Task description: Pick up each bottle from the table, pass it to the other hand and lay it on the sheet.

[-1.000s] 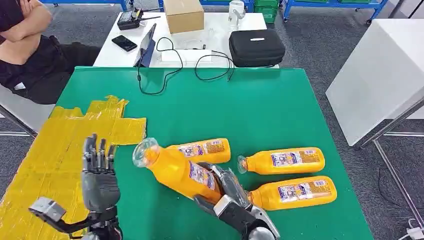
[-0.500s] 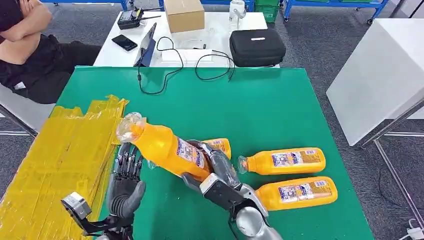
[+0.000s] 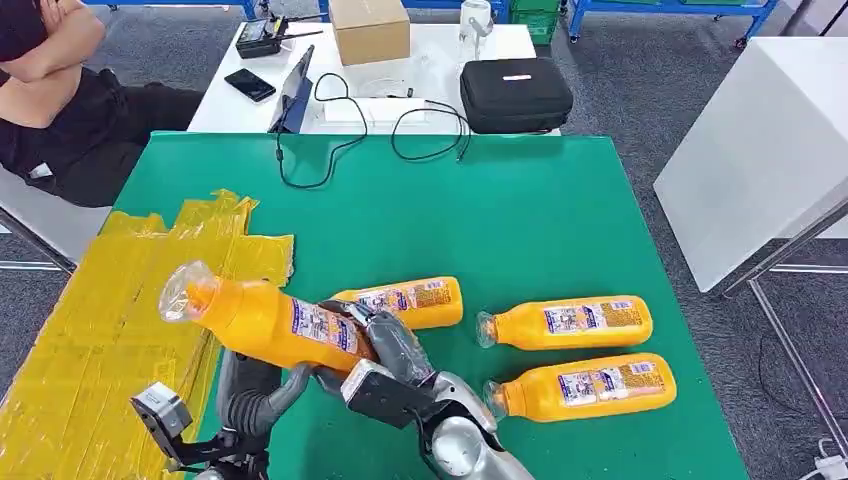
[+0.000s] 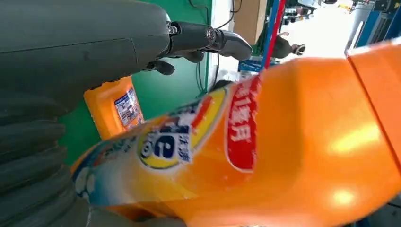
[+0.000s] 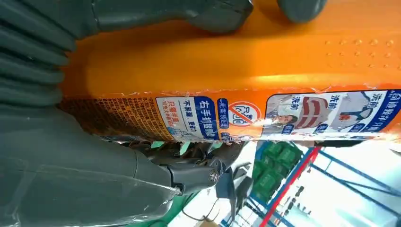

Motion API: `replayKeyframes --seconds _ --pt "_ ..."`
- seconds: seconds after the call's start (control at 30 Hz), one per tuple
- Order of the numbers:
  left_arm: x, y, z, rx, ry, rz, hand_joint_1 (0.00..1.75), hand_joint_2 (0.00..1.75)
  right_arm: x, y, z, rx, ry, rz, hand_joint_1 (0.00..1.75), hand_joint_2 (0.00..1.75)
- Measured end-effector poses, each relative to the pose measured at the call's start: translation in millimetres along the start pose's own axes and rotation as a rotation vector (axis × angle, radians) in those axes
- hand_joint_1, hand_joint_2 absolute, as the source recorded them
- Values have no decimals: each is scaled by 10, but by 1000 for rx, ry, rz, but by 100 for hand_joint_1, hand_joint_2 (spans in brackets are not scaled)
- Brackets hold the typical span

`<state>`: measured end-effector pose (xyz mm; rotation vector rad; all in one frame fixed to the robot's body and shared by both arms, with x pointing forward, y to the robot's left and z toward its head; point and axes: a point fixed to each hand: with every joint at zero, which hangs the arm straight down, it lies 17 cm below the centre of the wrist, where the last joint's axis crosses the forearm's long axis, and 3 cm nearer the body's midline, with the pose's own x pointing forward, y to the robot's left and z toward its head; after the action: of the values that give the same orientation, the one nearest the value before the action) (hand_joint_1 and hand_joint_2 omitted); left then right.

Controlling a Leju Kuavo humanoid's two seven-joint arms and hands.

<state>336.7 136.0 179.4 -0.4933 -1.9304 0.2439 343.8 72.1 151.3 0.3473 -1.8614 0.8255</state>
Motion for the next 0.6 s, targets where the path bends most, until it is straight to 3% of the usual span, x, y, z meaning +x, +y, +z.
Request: replayKeyframes --seconds 0.6 --pt "-16 219 120 60 13 14 0 175 -181 888 -43 239 49 26 175 175"
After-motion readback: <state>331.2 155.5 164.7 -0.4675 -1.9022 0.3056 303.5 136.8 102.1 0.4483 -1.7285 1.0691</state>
